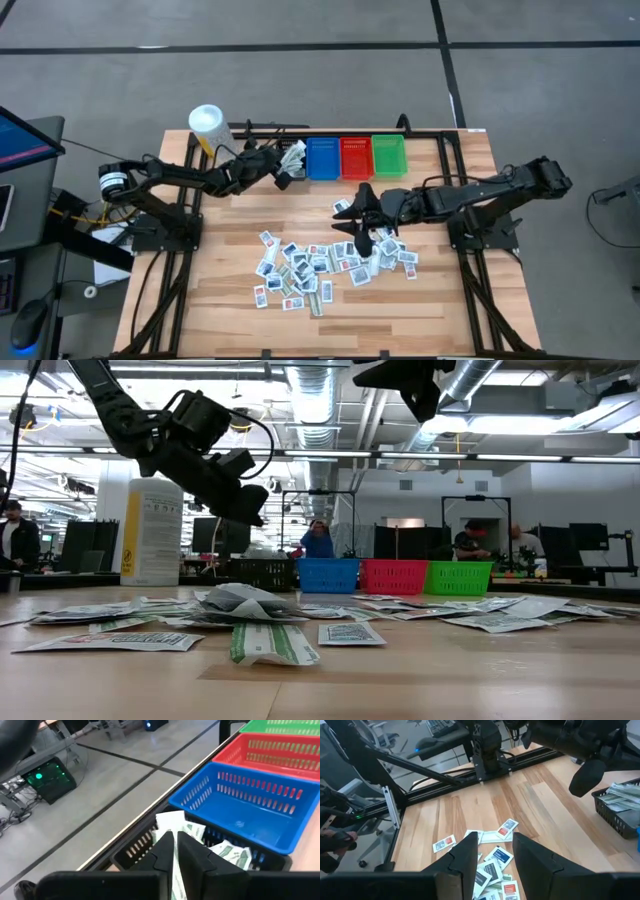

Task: Pick & Place First Aid Supplies
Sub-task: Put the green bandage pack in the black bin

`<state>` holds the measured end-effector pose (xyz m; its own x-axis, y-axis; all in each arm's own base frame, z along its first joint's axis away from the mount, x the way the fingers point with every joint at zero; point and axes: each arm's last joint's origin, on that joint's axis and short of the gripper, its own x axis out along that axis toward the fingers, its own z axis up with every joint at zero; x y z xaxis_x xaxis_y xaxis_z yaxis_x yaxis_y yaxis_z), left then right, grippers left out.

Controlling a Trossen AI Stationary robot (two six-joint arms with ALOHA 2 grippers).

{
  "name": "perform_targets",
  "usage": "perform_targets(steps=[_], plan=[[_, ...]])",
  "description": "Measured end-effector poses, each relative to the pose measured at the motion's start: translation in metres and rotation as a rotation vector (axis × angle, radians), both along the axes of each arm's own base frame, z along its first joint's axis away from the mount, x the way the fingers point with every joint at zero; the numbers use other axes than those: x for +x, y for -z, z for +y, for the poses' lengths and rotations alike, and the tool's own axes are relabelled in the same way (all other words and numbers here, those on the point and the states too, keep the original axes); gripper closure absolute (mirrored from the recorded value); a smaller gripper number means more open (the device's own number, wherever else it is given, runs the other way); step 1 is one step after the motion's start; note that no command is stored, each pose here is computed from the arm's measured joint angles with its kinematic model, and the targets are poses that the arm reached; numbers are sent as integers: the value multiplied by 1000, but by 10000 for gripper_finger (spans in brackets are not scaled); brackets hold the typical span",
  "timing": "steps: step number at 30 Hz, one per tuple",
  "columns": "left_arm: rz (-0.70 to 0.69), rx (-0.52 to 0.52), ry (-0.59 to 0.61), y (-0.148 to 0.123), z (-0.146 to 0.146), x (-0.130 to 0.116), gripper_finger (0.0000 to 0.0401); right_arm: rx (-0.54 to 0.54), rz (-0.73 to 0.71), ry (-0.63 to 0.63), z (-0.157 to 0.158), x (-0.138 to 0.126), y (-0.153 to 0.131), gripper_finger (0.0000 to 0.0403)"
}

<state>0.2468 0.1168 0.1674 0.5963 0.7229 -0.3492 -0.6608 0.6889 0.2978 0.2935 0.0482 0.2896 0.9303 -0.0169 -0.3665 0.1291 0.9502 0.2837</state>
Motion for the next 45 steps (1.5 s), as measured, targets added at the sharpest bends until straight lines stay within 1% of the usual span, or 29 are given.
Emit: perform_targets(steps=[7, 11, 14, 16, 18, 22, 25, 26, 29, 31, 35, 38, 41, 45], plan=[[-2, 0, -1, 0, 1, 0, 338, 0, -1, 0, 0, 0, 0, 285], [-31, -30, 41, -1, -1, 1, 317, 1, -1, 0, 0, 0, 0, 285], [-69, -23, 62, -10, -4, 0, 310, 1, -1, 0, 0, 0, 0, 285], [-111, -7, 71, -21, -7, -2, 309, 1, -1, 0, 0, 0, 0, 285], [-192, -13, 63, -34, -10, -6, 309, 2, -1, 1, 0, 0, 0, 285], [-372, -61, -57, -54, -8, -19, 315, 2, -1, 0, 0, 0, 0, 285], [-452, -98, -113, -60, -5, -25, 324, 2, -5, 2, 0, 0, 0, 285], [-466, -114, -110, -60, -4, -25, 327, 1, -5, 6, 0, 0, 0, 285], [-478, -163, -46, -59, -1, -25, 337, -8, -4, 27, 0, 2, 1, 285], [-449, -161, -19, -57, -2, -24, 344, -10, -1, 31, -1, 2, 2, 285], [-332, -60, -33, -62, 1, -22, 360, -13, 14, 39, -2, 6, 7, 285], [-207, 45, -67, -76, 5, -18, 372, -14, 15, 40, -2, 6, 8, 285], [-67, 178, -73, -89, 10, -10, 381, -19, 42, 40, -2, 9, 14, 285], [146, 348, -106, -100, 21, 6, 386, -20, 48, 45, -2, 14, 18, 285]])
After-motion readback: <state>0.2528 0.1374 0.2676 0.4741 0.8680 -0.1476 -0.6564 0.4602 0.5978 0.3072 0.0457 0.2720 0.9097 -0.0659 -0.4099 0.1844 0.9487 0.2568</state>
